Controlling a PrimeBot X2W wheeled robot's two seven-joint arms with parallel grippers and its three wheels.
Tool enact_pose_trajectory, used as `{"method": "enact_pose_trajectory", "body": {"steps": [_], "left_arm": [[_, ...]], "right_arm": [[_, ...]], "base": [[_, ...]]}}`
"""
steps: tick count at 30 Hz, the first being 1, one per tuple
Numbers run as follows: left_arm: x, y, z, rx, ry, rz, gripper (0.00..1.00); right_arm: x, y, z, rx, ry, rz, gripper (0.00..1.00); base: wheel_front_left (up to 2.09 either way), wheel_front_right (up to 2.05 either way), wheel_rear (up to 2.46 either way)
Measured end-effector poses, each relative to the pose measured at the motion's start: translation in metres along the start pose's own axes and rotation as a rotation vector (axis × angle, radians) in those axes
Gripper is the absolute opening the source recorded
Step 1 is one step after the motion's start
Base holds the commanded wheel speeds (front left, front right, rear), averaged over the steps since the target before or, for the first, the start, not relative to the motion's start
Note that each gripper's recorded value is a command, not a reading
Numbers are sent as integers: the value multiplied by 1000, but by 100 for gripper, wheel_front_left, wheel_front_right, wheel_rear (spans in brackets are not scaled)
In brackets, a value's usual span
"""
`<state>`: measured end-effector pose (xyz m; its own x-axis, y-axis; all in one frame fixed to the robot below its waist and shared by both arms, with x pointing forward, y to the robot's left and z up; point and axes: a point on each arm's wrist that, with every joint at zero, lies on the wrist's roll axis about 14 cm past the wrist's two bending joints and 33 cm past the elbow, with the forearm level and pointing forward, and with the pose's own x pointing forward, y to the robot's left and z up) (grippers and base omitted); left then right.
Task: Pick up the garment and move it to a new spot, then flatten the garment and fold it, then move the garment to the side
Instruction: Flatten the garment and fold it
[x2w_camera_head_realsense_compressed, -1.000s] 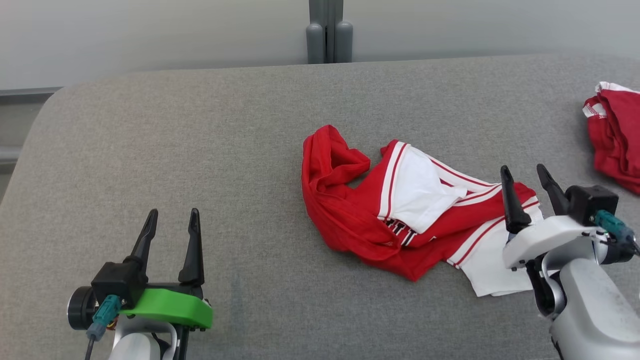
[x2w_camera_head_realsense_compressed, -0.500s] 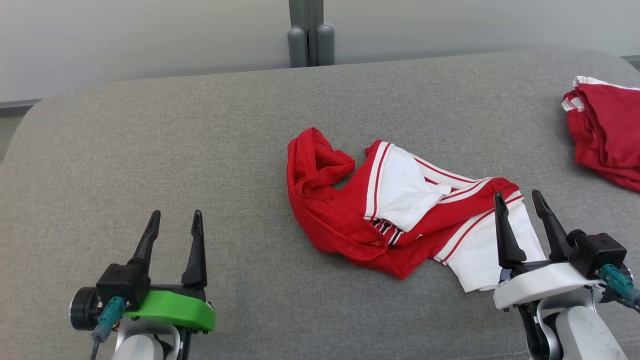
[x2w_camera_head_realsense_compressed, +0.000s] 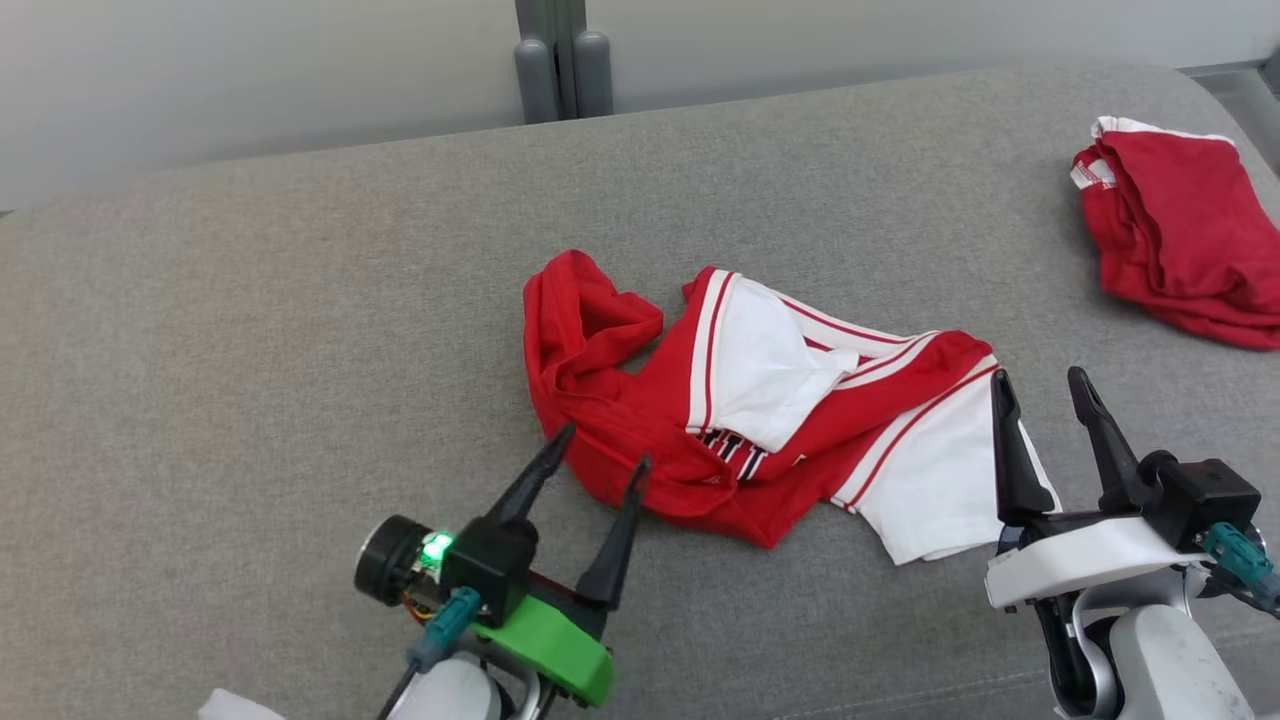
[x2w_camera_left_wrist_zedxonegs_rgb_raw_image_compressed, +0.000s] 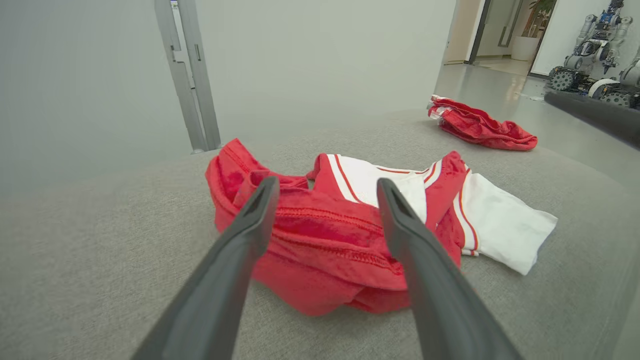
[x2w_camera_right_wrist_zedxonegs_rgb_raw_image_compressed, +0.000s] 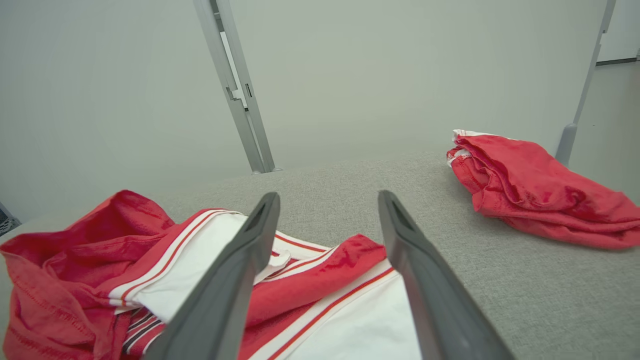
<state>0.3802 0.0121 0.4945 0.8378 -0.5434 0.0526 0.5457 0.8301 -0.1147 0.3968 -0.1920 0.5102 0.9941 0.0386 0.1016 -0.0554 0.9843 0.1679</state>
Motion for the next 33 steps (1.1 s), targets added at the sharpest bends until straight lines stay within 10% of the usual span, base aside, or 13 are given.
{"method": "enact_pose_trajectory", "body": {"steps": [11,30,32,33], "left_arm": [[16,-69,-37,-5,114,-267,100],[32,-63,-95,30,309,-291,100],[33,-61,-97,29,317,-286,82],[35,-60,-96,22,316,-280,50]], "right_arm": [[-10,-24,2,-2,-2,-83,100],[-22,-47,5,-13,-3,-161,100],[-22,-46,5,-11,-5,-159,100],[-23,-45,6,-11,-6,-158,100]], "base": [[0,0,0],[0,0,0],[0,0,0],[0,0,0]]}}
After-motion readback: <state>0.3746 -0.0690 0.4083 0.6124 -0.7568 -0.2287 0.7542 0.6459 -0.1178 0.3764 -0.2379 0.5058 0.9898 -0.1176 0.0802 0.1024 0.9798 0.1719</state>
